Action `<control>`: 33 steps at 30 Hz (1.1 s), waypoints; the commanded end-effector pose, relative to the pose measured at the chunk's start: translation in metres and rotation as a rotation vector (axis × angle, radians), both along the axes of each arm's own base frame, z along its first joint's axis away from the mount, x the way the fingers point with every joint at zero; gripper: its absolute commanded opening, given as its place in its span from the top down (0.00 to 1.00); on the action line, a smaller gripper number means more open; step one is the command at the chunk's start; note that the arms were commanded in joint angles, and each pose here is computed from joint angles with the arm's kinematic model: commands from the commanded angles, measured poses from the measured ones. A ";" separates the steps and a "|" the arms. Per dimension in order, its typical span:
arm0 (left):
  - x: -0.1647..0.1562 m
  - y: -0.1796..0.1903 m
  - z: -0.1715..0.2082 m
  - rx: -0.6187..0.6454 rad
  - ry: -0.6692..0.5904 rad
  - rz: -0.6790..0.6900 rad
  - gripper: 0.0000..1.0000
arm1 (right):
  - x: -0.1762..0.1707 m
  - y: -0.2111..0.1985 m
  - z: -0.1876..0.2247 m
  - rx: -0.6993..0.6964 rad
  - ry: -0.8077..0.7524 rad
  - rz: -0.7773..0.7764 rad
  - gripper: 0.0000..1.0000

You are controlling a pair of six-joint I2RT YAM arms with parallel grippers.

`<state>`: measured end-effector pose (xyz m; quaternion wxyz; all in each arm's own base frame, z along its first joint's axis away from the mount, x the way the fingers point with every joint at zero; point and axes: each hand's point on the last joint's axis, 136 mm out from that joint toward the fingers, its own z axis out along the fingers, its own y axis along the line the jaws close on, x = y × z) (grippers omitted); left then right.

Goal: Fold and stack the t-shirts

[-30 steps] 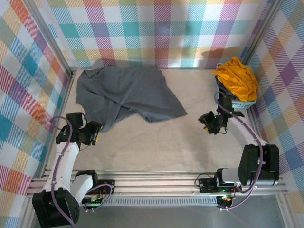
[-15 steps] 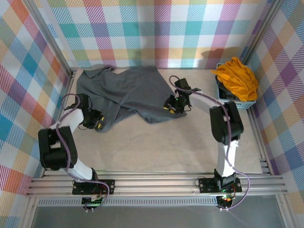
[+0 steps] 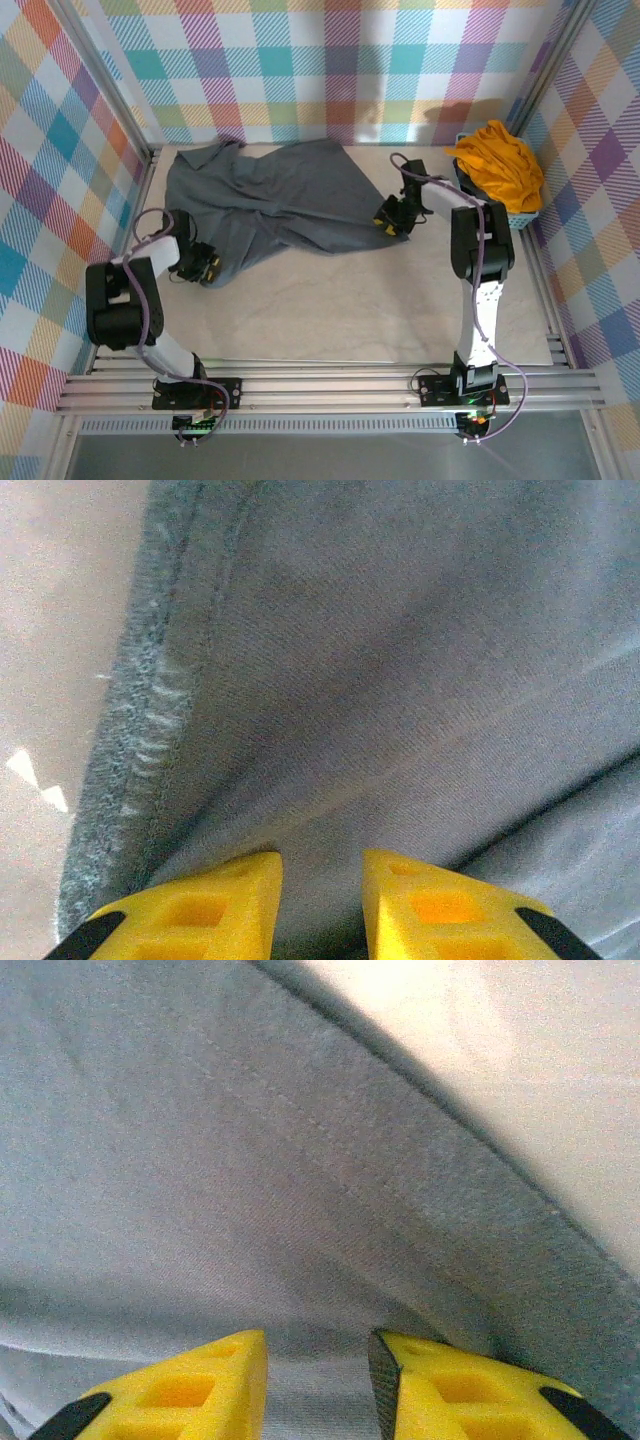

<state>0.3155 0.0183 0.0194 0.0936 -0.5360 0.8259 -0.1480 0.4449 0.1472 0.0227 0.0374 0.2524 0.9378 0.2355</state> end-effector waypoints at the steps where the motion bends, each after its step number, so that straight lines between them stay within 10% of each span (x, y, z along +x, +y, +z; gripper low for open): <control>1: -0.062 -0.004 -0.015 -0.030 0.133 0.018 0.71 | -0.047 -0.039 -0.024 -0.084 0.144 -0.031 0.67; 21: -0.112 -0.017 0.005 -0.018 0.147 -0.081 0.77 | -0.157 -0.139 0.015 -0.218 0.124 -0.347 0.72; 33: -0.012 -0.035 0.061 -0.043 -0.079 -0.151 0.73 | -0.084 -0.015 0.063 -0.157 -0.109 0.075 0.65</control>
